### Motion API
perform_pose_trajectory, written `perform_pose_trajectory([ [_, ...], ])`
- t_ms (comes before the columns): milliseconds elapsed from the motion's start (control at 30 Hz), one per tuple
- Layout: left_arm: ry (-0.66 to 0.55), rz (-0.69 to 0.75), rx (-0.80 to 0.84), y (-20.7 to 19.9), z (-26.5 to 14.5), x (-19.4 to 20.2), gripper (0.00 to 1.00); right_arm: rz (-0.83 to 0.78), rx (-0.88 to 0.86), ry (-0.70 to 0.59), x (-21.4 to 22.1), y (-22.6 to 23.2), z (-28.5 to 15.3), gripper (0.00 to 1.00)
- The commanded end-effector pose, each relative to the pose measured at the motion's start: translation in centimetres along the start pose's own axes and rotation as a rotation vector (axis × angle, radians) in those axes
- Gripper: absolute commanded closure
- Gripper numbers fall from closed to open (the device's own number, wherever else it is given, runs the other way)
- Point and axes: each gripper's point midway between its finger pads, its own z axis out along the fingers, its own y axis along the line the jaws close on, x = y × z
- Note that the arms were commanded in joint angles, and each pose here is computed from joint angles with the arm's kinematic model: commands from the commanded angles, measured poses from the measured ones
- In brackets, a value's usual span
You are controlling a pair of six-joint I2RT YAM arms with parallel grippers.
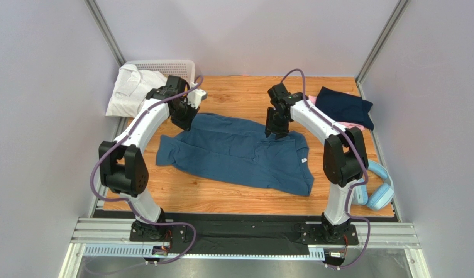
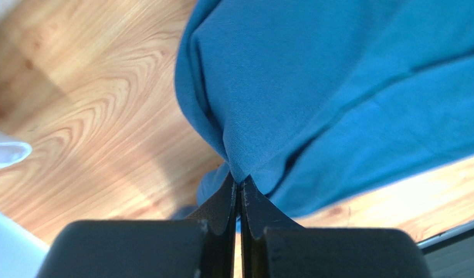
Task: Fold and stack the t-shirts
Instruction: Fold the flattened tshirt in 1/3 of the way
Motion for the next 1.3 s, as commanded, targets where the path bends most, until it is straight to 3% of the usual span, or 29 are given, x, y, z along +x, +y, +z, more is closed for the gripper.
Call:
perform_pose_trajectory([
  [0, 0.004, 0.120, -0.057, -2.7, -1.2, 0.9, 1.00, -0.016, 0.083, -0.041, 0.4, -1.1, 1.4, 0.57],
  [267, 0.185, 0.261, 0.072, -6.6, 1.4, 6.7, 0.99, -0.050, 0.140, -0.050, -1.6, -1.3, 1.9, 0.56],
  [433, 0.313, 0.278, 0.040, -5.6, 3.1, 10.2, 0.94, -0.035, 0.127, -0.068, -2.8, -0.6, 0.9, 0.56],
  [567, 0.284, 0.277, -0.114, -2.7, 4.0, 9.5, 0.99, -0.015, 0.092, -0.116, -2.9, -0.3, -1.7, 0.56],
  [733, 0.237, 0.188, -0.175, -0.5, 4.5, 7.4, 1.00, 0.005, -0.002, -0.181, -1.6, 0.8, -6.0, 0.55],
  [967, 0.191, 0.148, -0.293, 2.7, 6.4, 3.0, 0.97, -0.059, -0.128, -0.051, 7.4, 3.5, -5.7, 0.53],
  [1067, 0.211, 0.138, -0.341, 3.8, 6.9, 2.7, 0.85, -0.054, -0.122, 0.042, 11.3, 3.0, -3.2, 0.53],
  [1200, 0.240, 0.152, -0.375, 4.3, 6.7, 3.5, 0.01, -0.039, -0.145, 0.141, 15.2, 2.8, -0.3, 0.53],
  [1267, 0.230, 0.173, -0.391, 4.4, 5.7, 3.9, 0.00, -0.057, -0.123, 0.163, 16.1, 2.8, 0.7, 0.54],
])
